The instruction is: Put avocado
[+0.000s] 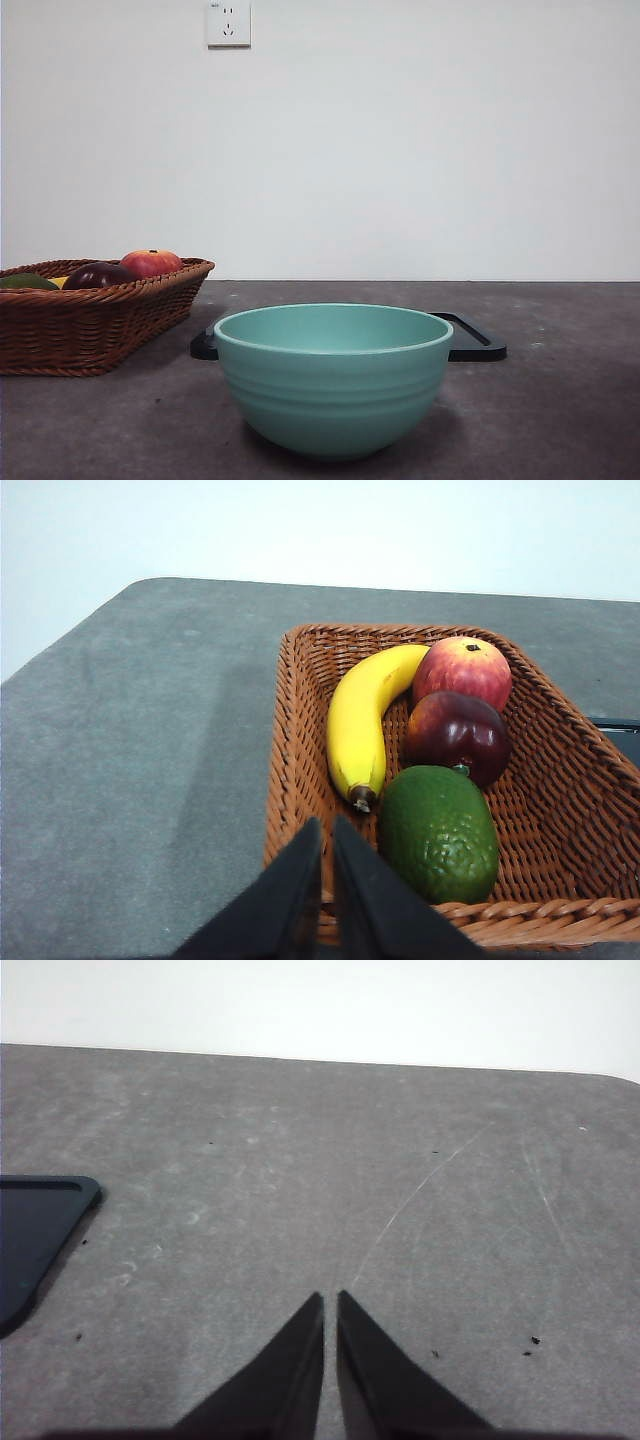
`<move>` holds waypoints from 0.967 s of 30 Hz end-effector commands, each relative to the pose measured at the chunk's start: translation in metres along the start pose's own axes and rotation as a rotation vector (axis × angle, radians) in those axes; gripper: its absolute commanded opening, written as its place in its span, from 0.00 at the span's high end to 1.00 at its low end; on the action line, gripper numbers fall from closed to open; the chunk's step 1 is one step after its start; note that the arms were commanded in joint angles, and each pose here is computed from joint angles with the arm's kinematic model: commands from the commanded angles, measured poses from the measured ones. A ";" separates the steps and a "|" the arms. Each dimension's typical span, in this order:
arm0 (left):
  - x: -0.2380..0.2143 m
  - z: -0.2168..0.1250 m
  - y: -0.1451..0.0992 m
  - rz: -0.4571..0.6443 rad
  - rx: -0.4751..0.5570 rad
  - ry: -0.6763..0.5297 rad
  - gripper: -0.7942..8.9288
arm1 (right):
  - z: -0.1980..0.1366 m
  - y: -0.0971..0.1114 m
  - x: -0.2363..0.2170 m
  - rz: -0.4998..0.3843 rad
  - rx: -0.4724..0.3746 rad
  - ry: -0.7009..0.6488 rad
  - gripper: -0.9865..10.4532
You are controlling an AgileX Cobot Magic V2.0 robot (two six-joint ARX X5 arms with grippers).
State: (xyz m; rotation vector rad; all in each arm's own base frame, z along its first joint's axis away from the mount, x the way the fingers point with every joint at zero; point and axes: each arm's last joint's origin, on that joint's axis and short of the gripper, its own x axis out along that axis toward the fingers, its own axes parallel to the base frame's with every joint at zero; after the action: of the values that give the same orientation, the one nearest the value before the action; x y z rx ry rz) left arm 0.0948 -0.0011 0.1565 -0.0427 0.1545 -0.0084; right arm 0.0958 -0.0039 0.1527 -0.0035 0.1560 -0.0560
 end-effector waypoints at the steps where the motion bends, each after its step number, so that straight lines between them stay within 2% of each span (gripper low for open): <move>1: 0.002 -0.007 0.000 0.003 -0.006 0.024 0.90 | -0.001 0.000 0.000 -0.005 -0.007 -0.008 0.90; 4: 0.002 -0.007 0.000 0.003 -0.007 0.024 0.90 | 0.000 0.000 0.000 -0.002 0.007 -0.017 0.90; 10: 0.002 -0.006 0.000 0.002 -0.021 0.021 0.90 | 0.004 0.001 0.000 0.028 0.108 -0.048 0.90; 14: -0.001 0.005 0.000 -0.002 -0.121 -0.022 0.90 | 0.012 0.001 -0.002 0.040 0.172 -0.079 0.90; 17: -0.007 0.023 -0.001 -0.013 -0.174 -0.087 0.90 | 0.024 0.001 -0.007 0.046 0.229 -0.106 0.90; 24: -0.024 0.073 -0.004 -0.030 -0.182 -0.155 0.90 | 0.065 0.001 -0.021 0.086 0.312 -0.096 0.90; 29: -0.030 0.116 -0.007 -0.050 -0.180 -0.136 0.90 | 0.103 0.005 -0.027 0.197 0.314 -0.060 0.90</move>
State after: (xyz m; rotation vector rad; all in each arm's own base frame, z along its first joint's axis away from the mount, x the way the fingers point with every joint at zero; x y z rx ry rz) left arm 0.0842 -0.0022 0.2647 -0.2234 0.0440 -0.0274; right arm 0.0859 0.0019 0.2502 0.3036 0.0968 0.0981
